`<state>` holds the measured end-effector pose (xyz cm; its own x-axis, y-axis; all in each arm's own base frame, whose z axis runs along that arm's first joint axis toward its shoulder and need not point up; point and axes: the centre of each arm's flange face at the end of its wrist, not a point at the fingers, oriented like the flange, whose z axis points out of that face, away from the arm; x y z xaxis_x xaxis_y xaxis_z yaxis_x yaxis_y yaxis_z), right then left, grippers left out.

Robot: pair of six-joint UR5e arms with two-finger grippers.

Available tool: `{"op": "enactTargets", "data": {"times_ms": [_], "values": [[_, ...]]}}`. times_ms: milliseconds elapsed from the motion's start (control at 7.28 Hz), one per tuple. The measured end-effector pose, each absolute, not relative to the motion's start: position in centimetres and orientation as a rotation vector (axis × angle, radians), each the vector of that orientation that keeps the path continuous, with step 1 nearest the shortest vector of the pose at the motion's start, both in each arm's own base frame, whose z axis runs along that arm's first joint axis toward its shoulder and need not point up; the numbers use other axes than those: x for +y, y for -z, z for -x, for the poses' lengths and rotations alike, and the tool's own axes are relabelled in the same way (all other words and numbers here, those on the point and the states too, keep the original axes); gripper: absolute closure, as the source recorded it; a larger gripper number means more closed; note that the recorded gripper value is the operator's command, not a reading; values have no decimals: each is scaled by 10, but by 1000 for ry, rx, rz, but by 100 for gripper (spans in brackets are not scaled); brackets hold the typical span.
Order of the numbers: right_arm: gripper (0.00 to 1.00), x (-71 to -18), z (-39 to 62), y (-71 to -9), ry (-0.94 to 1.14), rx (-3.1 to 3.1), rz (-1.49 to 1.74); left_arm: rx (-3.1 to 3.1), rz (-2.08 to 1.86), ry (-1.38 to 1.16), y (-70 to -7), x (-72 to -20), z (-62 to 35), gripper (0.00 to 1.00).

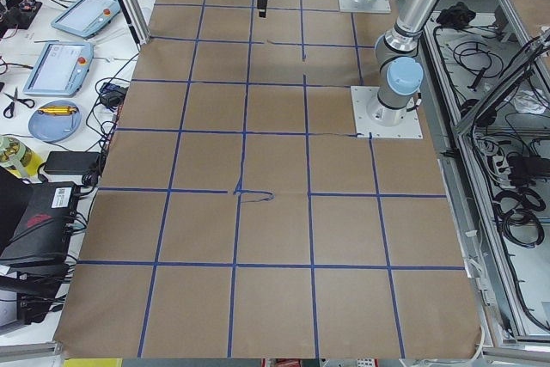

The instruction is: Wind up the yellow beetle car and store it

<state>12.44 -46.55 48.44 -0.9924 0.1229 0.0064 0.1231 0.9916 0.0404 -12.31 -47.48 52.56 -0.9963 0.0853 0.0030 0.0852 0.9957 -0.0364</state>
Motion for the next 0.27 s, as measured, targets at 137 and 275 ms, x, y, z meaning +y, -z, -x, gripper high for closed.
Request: {"op": "enactTargets", "data": {"times_ms": [137,275], "values": [[0,-465,-126,-484,65,-3129,185,-3133,134,-57,-526,-475,123,0],[0,-464,-128,-485,62,-3134,173,-3133,134,-57,-526,-475,123,0]]}}
